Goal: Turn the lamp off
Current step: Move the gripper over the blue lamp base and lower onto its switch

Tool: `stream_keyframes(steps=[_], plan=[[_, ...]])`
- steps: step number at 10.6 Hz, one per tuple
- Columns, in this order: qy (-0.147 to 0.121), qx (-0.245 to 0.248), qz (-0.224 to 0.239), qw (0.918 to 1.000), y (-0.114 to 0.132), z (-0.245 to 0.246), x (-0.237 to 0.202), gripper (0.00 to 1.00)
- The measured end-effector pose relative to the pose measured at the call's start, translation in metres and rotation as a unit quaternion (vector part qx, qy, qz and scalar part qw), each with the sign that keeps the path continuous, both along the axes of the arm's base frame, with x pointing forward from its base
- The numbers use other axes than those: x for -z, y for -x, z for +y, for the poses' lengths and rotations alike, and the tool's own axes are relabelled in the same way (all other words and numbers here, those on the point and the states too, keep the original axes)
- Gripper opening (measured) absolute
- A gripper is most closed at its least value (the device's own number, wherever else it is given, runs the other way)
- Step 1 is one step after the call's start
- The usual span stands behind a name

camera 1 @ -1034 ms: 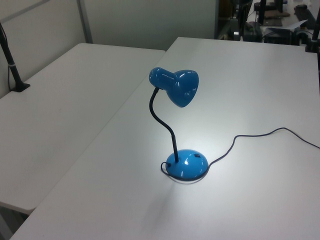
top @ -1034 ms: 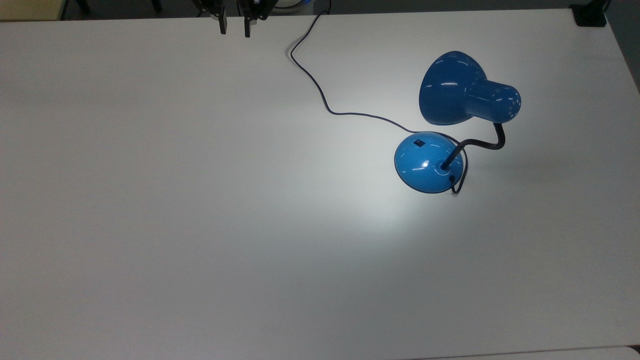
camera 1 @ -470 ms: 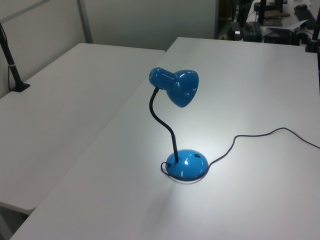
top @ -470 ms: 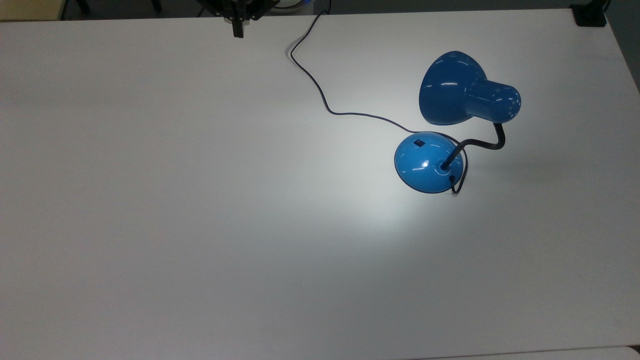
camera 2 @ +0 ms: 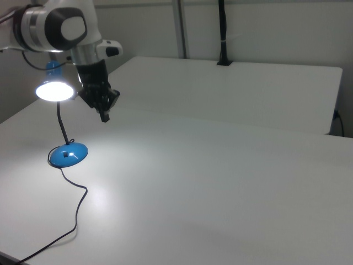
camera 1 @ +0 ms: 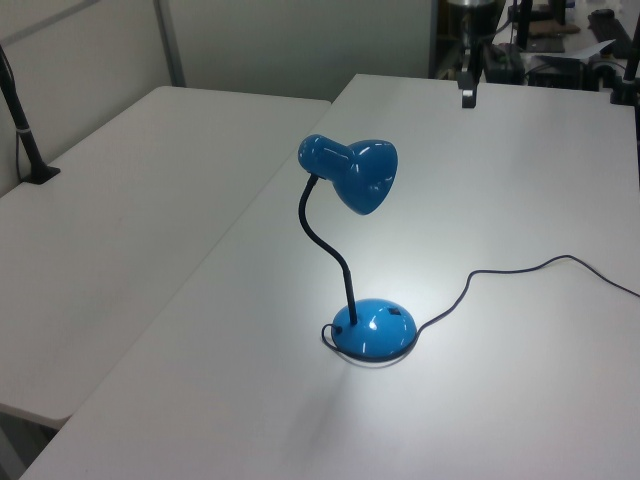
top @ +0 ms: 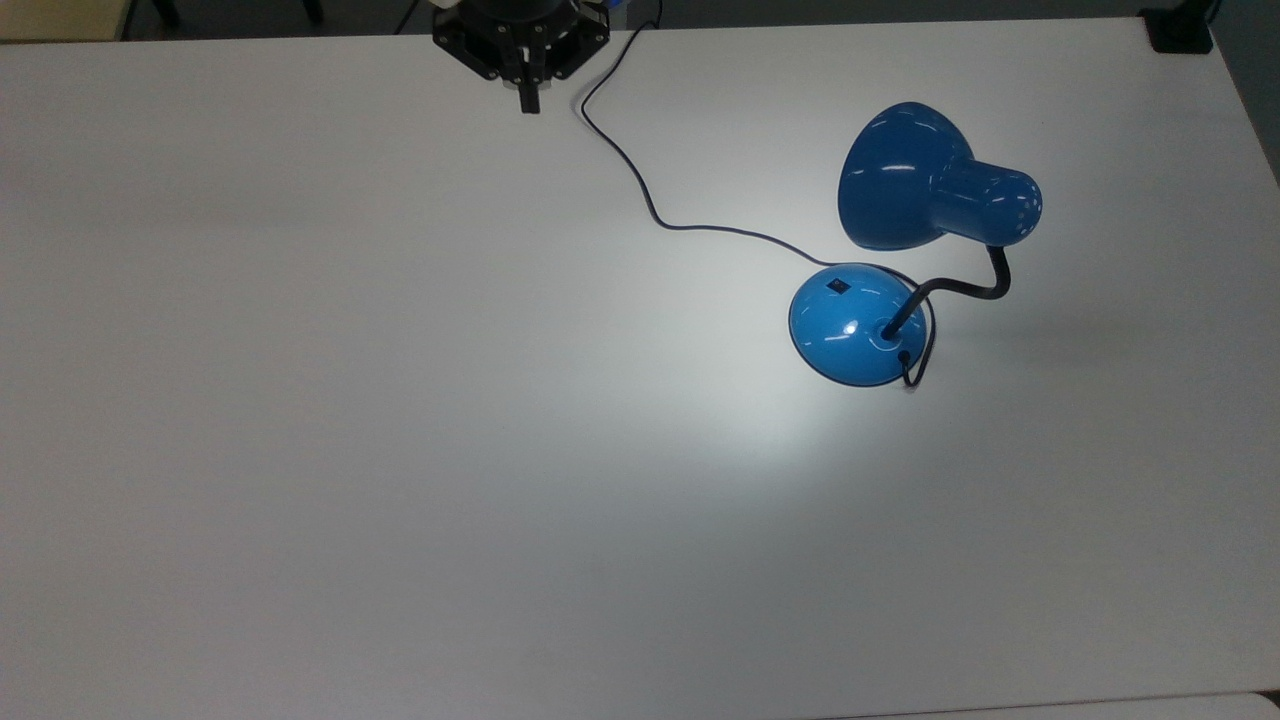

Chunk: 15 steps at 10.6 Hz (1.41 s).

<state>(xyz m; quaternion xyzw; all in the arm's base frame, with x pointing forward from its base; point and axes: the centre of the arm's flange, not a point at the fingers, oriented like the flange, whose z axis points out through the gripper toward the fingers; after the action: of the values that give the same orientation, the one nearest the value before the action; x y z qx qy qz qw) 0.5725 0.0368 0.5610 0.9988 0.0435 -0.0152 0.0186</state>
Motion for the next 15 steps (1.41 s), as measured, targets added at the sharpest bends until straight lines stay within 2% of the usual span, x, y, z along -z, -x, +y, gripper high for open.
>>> stream_keyframes(steps=[6, 15], plan=[[-0.004, -0.086, -0.019, 0.9961, 0.014, 0.093, 0.083, 0.01], [-0.014, -0.166, -0.045, 0.9850, 0.028, 0.172, 0.141, 0.01]])
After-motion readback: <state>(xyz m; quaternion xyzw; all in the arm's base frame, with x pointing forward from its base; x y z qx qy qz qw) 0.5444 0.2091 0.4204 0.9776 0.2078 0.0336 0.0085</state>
